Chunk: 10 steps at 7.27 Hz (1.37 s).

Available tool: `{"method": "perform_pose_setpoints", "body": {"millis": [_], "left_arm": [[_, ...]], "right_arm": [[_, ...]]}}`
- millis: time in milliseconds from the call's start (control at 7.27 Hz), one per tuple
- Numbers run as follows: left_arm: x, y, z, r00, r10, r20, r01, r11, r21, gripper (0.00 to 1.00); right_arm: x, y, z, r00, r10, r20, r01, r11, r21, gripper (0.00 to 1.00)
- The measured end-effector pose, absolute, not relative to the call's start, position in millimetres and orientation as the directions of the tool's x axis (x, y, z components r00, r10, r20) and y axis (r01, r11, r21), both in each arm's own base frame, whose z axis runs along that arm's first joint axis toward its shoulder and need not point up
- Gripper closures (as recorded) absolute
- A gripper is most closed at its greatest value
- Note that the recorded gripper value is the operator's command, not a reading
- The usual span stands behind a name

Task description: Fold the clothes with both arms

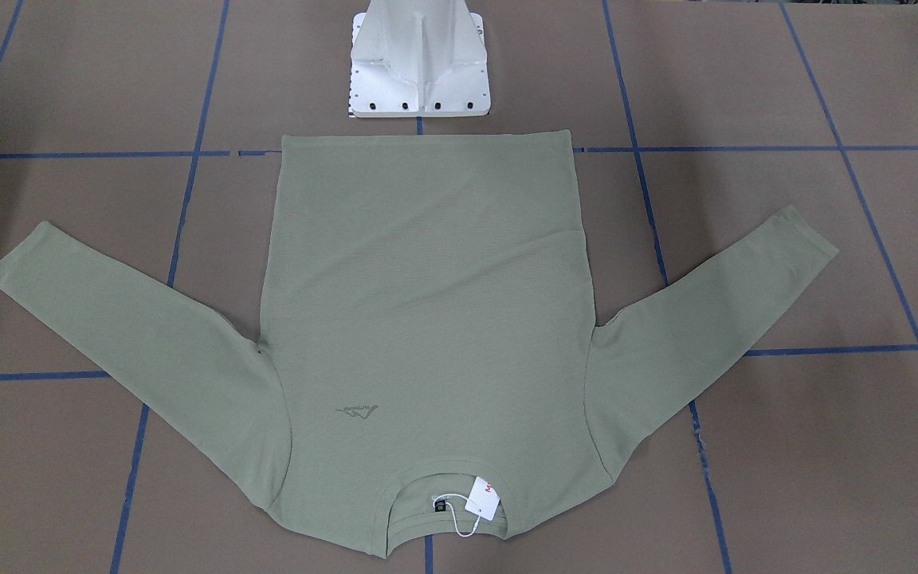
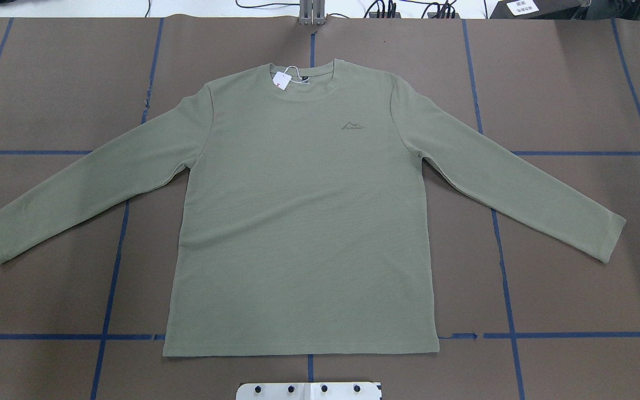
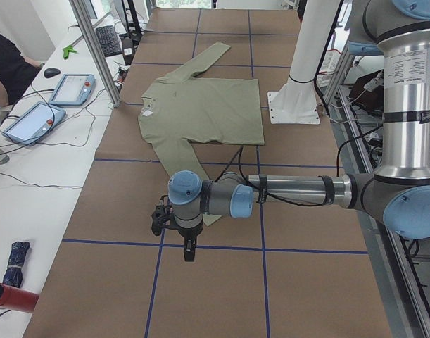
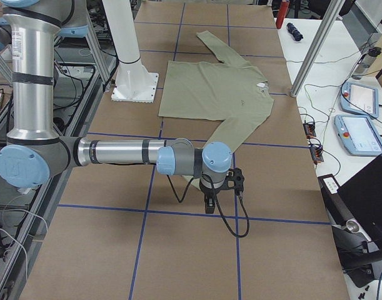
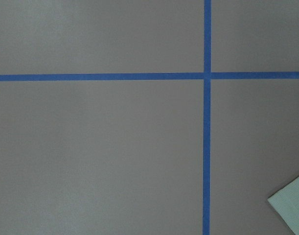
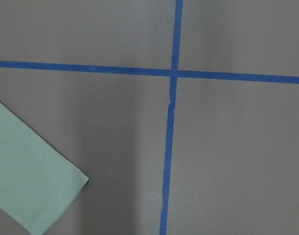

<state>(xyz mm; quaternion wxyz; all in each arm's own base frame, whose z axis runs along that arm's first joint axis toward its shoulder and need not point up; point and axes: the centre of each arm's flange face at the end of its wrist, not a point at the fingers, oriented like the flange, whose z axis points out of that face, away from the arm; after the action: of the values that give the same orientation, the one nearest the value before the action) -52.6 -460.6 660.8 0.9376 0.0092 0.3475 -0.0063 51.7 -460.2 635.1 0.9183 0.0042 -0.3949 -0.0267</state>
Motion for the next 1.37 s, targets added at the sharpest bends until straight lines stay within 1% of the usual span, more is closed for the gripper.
{"method": "perform_pose_setpoints", "body": {"millis": [550, 962, 1375], "left_arm": [[-51.5, -464.1, 662.2, 0.756, 0.005, -0.655, 0.016, 1.000, 0.026, 0.00], [-47.3, -492.1, 630.9, 0.746, 0.109, -0.657, 0.015, 0.983, 0.181, 0.00], [-29.4, -500.7, 617.4, 0.735, 0.213, -0.643, -0.017, 0.955, 0.297, 0.00]], "right_arm": [[47.1, -462.2, 631.3, 0.678, -0.065, 0.732, 0.053, 0.998, 0.040, 0.00], [27.5, -472.6, 616.5, 0.661, -0.164, 0.732, 0.091, 0.986, 0.138, 0.00], [-7.4, -462.9, 628.0, 0.602, -0.180, 0.778, 0.092, 0.983, 0.157, 0.00]]}}
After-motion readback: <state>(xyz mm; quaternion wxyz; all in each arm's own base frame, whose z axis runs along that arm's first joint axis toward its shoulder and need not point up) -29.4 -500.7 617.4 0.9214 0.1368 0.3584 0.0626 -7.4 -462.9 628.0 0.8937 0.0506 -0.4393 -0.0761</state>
